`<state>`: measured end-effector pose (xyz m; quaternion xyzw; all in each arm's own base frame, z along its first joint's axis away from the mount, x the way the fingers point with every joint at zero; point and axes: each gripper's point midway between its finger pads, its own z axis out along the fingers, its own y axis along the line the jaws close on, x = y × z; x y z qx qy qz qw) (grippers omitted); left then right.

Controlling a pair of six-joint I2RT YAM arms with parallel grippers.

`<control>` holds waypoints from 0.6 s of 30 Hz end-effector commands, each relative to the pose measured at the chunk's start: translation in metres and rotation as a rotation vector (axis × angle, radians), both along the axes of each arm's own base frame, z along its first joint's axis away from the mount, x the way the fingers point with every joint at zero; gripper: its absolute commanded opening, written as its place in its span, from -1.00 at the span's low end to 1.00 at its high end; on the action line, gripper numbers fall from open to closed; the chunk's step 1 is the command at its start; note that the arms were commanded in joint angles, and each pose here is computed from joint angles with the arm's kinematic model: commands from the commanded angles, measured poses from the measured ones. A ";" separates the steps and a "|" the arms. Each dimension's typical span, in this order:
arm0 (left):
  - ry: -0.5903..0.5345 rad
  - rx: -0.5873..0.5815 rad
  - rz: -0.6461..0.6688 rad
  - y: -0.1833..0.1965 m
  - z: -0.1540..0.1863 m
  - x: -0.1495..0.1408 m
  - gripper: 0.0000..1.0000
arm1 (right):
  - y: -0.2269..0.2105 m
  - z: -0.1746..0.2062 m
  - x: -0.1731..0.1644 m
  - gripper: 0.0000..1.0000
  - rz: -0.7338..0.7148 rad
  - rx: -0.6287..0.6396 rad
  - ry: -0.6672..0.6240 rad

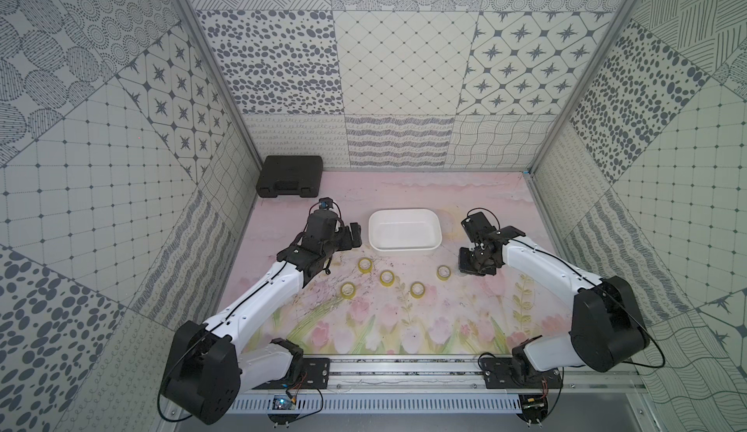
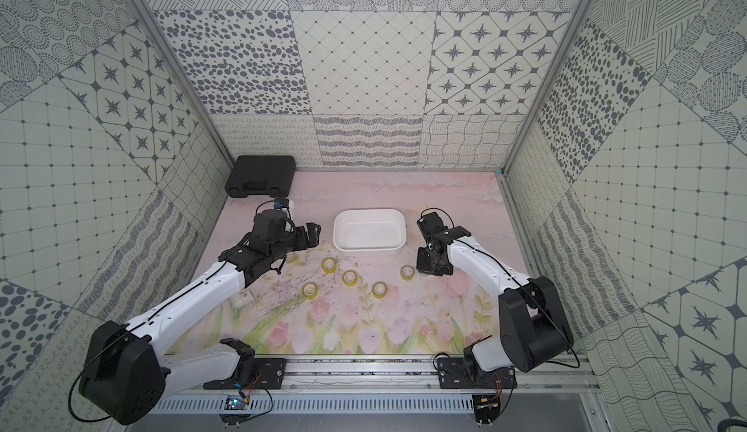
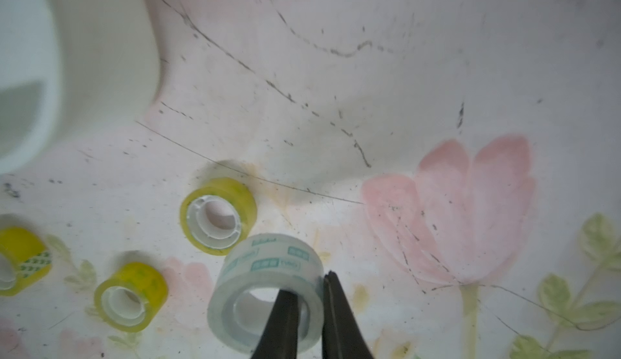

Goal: Put the transparent tape into the storage box
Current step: Pick up the tape at the center of the board.

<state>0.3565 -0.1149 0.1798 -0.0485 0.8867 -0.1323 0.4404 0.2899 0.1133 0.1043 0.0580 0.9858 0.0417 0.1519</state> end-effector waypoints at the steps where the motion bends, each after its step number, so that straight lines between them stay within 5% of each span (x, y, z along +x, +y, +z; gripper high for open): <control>1: -0.082 -0.029 0.079 0.008 0.018 0.011 0.97 | 0.009 0.044 0.025 -1.00 0.061 -0.017 -0.095; 9: -0.089 -0.049 0.214 0.026 0.028 0.011 0.97 | 0.075 0.062 0.089 -1.00 0.248 -0.023 -0.143; 12: -0.137 -0.036 0.102 0.014 0.031 0.007 0.98 | 0.097 0.050 0.105 -1.00 0.295 -0.039 -0.132; 18: -0.048 0.047 0.054 0.013 0.021 0.002 0.97 | 0.113 0.014 0.128 -1.00 0.332 -0.110 -0.092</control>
